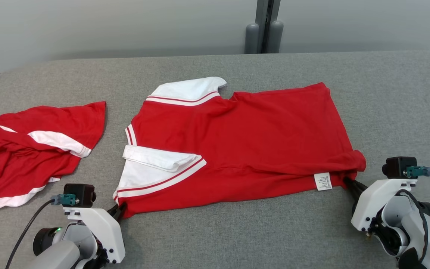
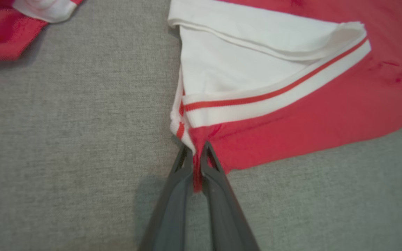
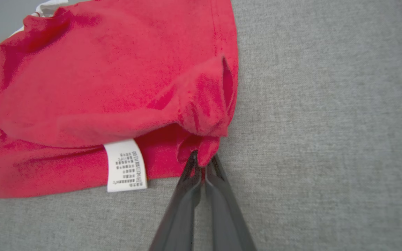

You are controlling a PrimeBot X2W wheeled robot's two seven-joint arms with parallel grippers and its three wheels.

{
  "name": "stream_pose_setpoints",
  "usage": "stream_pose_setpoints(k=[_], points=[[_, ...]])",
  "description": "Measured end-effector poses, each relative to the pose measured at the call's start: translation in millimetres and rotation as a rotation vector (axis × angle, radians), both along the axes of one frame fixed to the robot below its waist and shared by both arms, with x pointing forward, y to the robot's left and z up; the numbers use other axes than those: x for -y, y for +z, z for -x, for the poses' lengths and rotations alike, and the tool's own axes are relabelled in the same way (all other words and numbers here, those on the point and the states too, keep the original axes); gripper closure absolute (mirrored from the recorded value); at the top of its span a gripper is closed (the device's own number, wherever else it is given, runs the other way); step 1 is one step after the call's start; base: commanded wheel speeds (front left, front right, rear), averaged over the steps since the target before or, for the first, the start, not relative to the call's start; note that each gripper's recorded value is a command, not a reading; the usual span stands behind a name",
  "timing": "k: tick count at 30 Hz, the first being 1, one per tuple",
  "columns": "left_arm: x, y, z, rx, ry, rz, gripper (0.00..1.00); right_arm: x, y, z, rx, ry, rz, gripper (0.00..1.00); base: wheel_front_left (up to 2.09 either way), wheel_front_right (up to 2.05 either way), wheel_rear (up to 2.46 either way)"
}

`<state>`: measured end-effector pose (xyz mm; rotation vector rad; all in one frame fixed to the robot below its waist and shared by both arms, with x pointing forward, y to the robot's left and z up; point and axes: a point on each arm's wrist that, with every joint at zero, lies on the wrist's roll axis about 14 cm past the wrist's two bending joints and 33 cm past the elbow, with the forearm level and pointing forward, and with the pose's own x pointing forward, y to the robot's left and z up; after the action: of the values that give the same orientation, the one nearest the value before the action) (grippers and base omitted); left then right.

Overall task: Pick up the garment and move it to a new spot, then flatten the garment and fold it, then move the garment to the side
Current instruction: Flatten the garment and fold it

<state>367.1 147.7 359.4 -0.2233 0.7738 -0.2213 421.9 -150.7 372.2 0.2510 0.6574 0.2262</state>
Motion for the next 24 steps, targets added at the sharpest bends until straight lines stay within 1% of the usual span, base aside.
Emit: stream_pose_setpoints(k=[6, 9, 17, 24], points=[[-5.7, 14.2, 0.5, 0.044, 0.003, 0.001, 1.0, 2.5, 12.4, 1.5, 0.019, -0.013, -0.029, 1.0, 0.0, 0.0, 0.0], [-3.3, 19.4, 11.1, 0.041, -0.022, 0.009, 1.0, 6.6, 17.8, 6.0, 0.008, -0.019, -0.048, 1.0, 0.0, 0.0, 0.0], [-4.5, 29.5, 44.7, 0.009, -0.072, -0.014, 1.0, 17.6, 10.2, 44.2, -0.103, 0.006, -0.07, 1.0, 0.0, 0.0, 0.0], [-7.2, 30.8, 69.3, -0.044, -0.083, -0.034, 1.0, 29.4, 6.5, 72.8, -0.147, 0.012, -0.081, 1.0, 0.0, 0.0, 0.0]])
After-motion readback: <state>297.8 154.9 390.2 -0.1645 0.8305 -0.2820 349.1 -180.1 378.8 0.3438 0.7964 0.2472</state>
